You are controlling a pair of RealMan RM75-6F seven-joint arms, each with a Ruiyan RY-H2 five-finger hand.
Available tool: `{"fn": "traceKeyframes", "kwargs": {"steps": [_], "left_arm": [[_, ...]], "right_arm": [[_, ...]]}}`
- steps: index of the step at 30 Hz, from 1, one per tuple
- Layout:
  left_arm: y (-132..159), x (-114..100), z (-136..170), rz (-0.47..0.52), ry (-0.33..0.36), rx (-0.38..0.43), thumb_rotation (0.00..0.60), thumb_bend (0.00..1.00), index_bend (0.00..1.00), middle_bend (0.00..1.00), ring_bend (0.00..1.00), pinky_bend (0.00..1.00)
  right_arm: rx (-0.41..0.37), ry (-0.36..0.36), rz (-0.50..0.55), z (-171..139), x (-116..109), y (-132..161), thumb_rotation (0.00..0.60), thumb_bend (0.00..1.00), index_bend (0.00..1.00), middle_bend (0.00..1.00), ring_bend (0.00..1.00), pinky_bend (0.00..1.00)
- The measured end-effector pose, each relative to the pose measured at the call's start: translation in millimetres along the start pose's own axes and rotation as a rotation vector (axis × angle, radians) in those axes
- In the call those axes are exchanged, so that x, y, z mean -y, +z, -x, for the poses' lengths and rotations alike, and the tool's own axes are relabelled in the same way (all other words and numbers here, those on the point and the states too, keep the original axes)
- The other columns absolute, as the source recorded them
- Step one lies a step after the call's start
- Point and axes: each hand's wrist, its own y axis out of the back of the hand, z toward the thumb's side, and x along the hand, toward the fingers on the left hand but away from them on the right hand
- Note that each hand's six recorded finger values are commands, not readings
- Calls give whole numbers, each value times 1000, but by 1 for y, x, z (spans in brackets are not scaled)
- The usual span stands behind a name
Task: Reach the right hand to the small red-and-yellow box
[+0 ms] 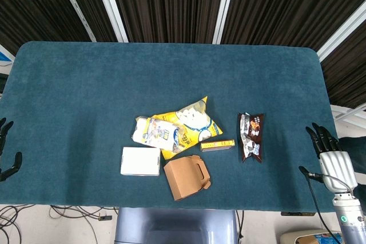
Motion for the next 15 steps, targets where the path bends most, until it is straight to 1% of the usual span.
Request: {"fn": "traceKeyframes", "kwargs": {"steps": [6,10,15], "left_arm": [[-5,-1,1,20,2,-25,600,468,8,0,30,12],[-2,-5,2,12,18,-9,600,469,8,0,30,12],[-1,-1,4,-3,12,0,600,469,8,0,30,12]], "right_arm": [[-8,-3,9,0,-1,2,600,81,0,8,63,207],[-13,0,21,-1,-1,2,600,81,0,8,63,207],[-29,7,25,-2,-1,5,600,81,0,8,62,207]]}}
